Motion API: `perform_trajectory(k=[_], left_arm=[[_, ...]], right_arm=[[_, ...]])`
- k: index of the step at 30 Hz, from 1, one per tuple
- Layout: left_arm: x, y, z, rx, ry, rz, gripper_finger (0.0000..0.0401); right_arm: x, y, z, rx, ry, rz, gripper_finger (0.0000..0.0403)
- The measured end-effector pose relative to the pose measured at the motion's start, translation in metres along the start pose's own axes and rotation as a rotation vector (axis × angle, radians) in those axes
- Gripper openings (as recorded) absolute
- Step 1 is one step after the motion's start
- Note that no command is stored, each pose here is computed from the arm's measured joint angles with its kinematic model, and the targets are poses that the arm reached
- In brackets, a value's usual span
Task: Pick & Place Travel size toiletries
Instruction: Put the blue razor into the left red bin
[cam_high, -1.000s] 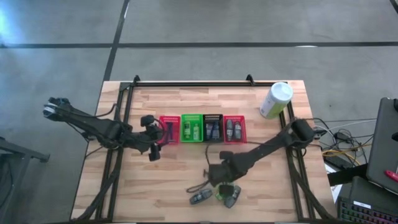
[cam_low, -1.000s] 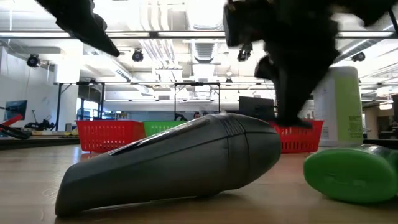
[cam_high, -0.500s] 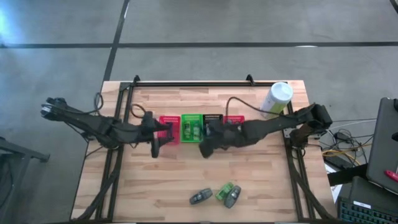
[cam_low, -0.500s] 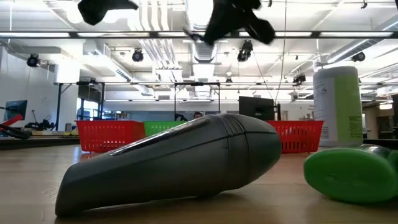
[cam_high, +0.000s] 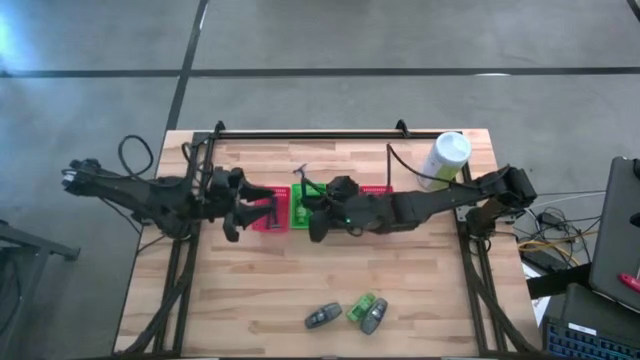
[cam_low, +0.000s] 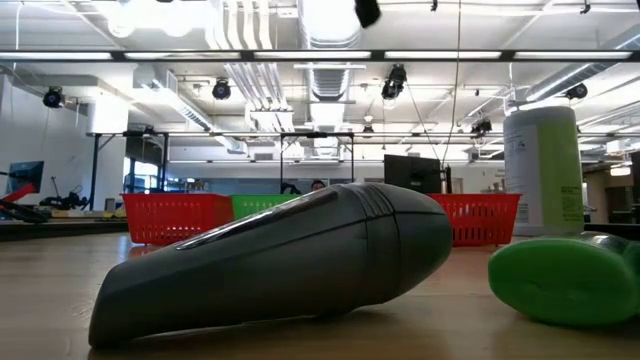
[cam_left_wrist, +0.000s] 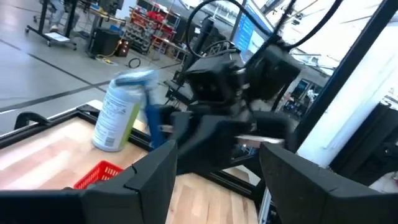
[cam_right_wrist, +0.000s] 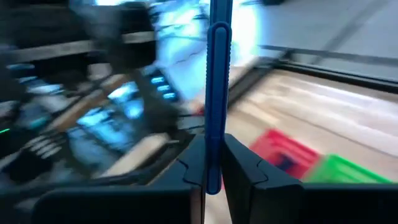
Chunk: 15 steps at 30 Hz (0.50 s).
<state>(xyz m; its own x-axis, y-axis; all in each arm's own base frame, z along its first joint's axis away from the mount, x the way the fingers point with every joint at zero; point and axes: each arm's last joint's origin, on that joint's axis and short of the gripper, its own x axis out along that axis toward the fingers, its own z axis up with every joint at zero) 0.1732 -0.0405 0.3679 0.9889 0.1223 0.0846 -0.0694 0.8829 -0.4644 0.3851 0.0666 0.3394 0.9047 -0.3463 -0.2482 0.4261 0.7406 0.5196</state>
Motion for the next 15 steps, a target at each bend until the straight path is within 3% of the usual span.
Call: perform_trajectory(k=[3,9,15], left_arm=[[0.005,0.004,0.0,0.005,0.015,-0.016,0.0234],[0.022,0.013,-0.005,0.009,0.081,-0.092,0.0234],[0.03,0.022,-0.005,0.119,0.074,-0.053,0.0234]], right_arm=[[0.0,0.006,0.003,0.012,-0.002,0.091,0.0023],[-0.001,0.009,0.005,-0.022,0.022,0.16,0.0023],[-0.003,0.01,0.006,-0.089,0.035,0.191,0.0024]])
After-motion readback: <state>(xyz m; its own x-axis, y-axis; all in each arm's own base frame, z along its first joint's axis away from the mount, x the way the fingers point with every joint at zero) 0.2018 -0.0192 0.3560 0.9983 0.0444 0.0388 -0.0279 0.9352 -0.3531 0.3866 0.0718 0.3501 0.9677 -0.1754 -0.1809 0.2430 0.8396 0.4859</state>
